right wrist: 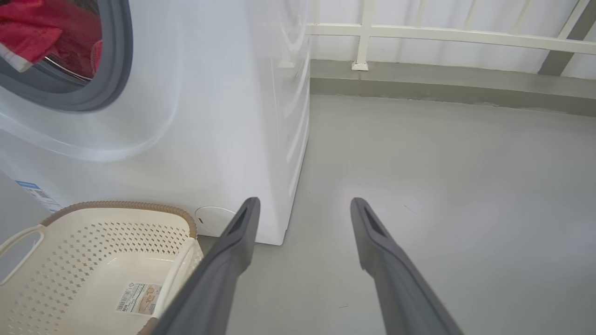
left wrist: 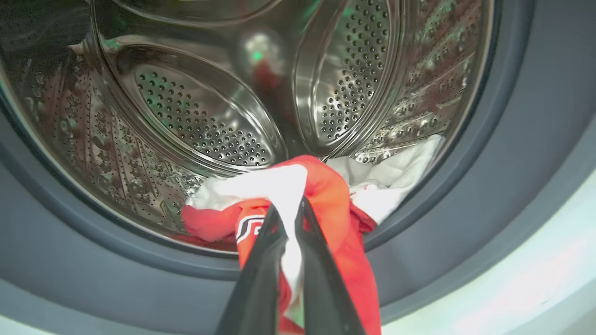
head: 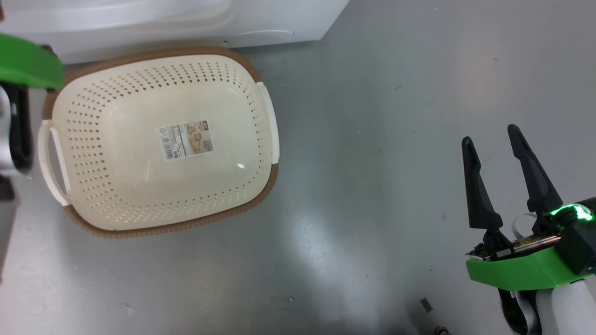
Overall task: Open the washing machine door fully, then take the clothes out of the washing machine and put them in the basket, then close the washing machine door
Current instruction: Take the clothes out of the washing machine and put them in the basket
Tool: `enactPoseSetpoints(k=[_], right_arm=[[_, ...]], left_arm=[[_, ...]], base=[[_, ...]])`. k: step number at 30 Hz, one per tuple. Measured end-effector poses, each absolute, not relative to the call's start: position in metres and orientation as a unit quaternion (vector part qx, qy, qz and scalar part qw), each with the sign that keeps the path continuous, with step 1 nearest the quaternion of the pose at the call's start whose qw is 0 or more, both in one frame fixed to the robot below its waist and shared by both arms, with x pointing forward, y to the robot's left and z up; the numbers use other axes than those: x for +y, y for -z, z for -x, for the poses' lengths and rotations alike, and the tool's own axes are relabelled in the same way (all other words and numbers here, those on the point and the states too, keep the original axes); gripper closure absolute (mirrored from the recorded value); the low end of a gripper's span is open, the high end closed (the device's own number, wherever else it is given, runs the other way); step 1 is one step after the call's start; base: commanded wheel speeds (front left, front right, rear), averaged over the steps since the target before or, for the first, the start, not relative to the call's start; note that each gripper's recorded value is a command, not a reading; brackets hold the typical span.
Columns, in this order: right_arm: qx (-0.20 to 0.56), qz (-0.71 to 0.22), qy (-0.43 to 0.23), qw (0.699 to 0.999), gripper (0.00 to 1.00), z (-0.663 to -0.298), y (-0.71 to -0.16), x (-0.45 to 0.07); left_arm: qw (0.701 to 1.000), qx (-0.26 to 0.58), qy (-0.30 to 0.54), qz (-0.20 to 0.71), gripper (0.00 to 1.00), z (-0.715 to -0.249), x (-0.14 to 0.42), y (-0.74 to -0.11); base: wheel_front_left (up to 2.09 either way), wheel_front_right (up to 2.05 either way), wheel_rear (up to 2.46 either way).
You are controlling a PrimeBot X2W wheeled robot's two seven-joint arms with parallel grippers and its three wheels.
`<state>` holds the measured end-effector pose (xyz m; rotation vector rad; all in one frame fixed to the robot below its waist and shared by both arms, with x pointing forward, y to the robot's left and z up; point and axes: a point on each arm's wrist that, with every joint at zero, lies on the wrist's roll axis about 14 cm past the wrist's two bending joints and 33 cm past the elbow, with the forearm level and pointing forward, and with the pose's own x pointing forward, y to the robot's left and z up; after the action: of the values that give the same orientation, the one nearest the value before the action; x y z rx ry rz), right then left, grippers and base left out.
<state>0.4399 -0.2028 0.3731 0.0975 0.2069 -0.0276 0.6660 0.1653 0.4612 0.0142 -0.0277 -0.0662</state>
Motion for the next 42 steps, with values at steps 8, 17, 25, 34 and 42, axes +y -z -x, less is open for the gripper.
enactPoseSetpoints(k=[8, 17, 25, 34, 42], right_arm=[[0.099, -0.052, 0.008, 0.994, 0.0, -0.443, -0.375, -0.199], [0.081, -0.054, 0.005, 0.995, 0.0, -0.445, -0.388, -0.197], [0.062, -0.053, 0.009, 0.997, 0.0, -0.445, -0.404, -0.2], [0.039, -0.057, 0.004, 0.998, 0.0, -0.446, -0.422, -0.197], [0.026, -0.057, 0.006, 0.998, 0.0, -0.439, -0.435, -0.199]], left_arm=[[0.999, -0.035, 0.03, 0.007, 1.0, -0.634, 0.168, -0.484], [0.999, -0.032, 0.028, 0.017, 1.0, -0.601, 0.169, -0.494], [0.999, -0.033, 0.027, 0.02, 1.0, -0.577, 0.17, -0.505], [0.999, -0.015, 0.031, 0.037, 1.0, -0.543, 0.162, -0.508], [0.998, -0.015, 0.033, 0.049, 1.0, -0.517, 0.154, -0.52]], base=[[0.0, 0.0, 0.0], [0.0, 0.0, 0.0], [0.0, 0.0, 0.0], [0.0, 0.0, 0.0], [0.0, 0.0, 0.0]])
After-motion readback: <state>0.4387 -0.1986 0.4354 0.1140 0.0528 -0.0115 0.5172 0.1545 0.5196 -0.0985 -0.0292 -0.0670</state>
